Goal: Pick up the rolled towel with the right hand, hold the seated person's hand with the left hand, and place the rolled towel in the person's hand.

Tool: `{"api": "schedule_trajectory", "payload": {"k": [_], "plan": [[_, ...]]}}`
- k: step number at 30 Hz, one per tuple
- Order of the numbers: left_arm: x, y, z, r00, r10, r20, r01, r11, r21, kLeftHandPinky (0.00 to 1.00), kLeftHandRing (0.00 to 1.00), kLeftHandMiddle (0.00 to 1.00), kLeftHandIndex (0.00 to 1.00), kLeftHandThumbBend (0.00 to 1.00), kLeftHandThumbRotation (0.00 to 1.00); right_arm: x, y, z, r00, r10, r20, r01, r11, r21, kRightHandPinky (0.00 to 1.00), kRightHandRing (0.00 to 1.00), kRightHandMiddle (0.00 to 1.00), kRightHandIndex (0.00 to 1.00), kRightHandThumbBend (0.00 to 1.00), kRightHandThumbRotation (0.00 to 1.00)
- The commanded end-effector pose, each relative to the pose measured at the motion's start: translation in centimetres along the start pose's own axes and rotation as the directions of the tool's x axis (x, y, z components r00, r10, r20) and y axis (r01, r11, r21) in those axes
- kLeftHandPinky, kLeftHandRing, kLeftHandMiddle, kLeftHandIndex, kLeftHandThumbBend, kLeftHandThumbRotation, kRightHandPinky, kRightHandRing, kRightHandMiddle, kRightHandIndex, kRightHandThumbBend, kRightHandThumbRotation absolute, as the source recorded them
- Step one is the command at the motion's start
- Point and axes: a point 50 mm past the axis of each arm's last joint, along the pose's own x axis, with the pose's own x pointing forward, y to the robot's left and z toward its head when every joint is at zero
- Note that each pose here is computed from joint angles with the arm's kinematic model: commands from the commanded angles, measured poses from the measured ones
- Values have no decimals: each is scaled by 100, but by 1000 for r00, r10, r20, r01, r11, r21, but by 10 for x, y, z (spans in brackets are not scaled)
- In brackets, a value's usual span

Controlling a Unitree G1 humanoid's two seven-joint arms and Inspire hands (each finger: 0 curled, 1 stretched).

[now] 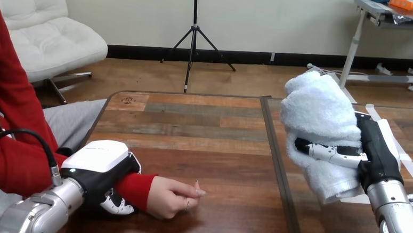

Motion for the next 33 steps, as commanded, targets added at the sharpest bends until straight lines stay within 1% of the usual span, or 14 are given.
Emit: {"api": "schedule_trajectory", "payload": {"k": [1, 4, 7, 13, 17, 22, 28, 33], "plan": [[5, 5, 2, 1000, 2, 2, -2, 1000, -29, 34, 39, 39, 33, 70, 0, 14, -10, 31, 989, -69, 131, 63, 997, 44, 27, 32, 38, 41, 87, 0], [5, 6, 3, 1000, -3, -2, 3, 999, -44, 34, 39, 39, 33, 70, 0, 13, -10, 31, 989, -69, 135, 62, 997, 50, 27, 33, 38, 41, 87, 0], [5, 7, 3, 1000, 1, -1, -1, 999, -51, 34, 39, 39, 33, 69, 0, 13, -10, 32, 987, -65, 145, 61, 998, 36, 27, 33, 39, 41, 87, 0], [4, 10, 3, 1000, 15, 3, -15, 998, -63, 34, 39, 40, 34, 69, 0, 13, -9, 31, 989, -64, 135, 59, 997, 48, 28, 34, 39, 41, 87, 0], [4, 12, 2, 999, 42, 8, -41, 995, -88, 35, 40, 41, 34, 70, 0, 13, -8, 32, 990, -64, 124, 58, 997, 52, 28, 34, 39, 41, 87, 0], [2, 16, 2, 998, 62, 9, -61, 993, -97, 34, 39, 40, 34, 70, 0, 13, -7, 33, 990, -58, 126, 52, 997, 48, 29, 34, 40, 41, 86, 0], [1, 22, 1, 995, 101, 19, -98, 990, -100, 32, 37, 39, 34, 73, 0, 11, -4, 35, 989, -56, 139, 49, 997, 57, 28, 34, 39, 42, 86, 0], [-1, 28, 1, 990, 138, 29, -133, 983, -123, 31, 35, 38, 34, 75, 0, 10, 1, 37, 985, -58, 161, 47, 996, 72, 28, 33, 39, 42, 86, 0]]}}
